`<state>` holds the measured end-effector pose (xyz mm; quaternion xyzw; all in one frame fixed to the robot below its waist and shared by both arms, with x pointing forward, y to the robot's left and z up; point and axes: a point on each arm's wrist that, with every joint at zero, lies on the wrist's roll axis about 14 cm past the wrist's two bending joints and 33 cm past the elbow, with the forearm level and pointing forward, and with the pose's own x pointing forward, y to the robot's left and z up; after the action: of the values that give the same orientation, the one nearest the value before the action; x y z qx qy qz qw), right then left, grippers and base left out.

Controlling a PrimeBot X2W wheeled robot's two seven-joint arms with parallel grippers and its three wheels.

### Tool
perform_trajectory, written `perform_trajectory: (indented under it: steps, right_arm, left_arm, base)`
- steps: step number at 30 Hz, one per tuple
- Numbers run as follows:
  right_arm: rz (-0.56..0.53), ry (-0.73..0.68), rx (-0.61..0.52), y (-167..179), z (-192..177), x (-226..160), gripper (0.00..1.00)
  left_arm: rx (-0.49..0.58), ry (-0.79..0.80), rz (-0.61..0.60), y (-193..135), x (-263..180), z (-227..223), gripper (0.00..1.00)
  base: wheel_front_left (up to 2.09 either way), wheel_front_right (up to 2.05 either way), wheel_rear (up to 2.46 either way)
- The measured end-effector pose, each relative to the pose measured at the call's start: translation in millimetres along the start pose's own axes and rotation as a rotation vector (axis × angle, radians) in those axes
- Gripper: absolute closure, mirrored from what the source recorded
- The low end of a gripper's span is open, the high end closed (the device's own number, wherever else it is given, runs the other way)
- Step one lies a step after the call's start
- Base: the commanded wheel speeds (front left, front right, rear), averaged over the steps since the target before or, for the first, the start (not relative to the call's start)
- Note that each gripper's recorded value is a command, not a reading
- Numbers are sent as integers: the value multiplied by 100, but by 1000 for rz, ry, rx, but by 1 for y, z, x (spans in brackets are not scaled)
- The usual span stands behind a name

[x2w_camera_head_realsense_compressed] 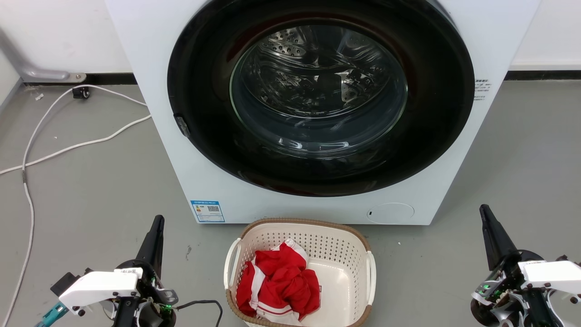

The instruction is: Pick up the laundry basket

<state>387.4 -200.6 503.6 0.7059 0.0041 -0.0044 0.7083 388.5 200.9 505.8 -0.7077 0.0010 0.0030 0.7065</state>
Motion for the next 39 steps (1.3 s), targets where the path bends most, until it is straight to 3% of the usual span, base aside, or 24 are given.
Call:
perform_trajectory:
  steps: [13, 14, 18, 27, 39]
  right_arm:
    - [-2, 0, 1, -1, 0, 0, 100]
    - [-13, -1, 1, -4, 0, -2, 0]
    - [-48, -10, 4, -16, 1, -8, 0]
    - [-41, -26, -60, -13, -1, -8, 0]
    - [-40, -28, -376, -11, 0, -9, 0]
  left_arm:
    - [4, -1, 3, 1, 0, 0, 100]
    - [2, -1, 12, 4, -1, 0, 0]
    - [-2, -4, 46, 16, -6, -3, 0]
    - [45, -7, 29, 10, -5, -9, 0]
    - [278, -3, -14, -4, -2, -15, 0]
  base:
    - [0, 0, 0]
    - [0, 0, 0]
    - [0, 0, 0]
    - [0, 0, 0]
    - [0, 0, 0]
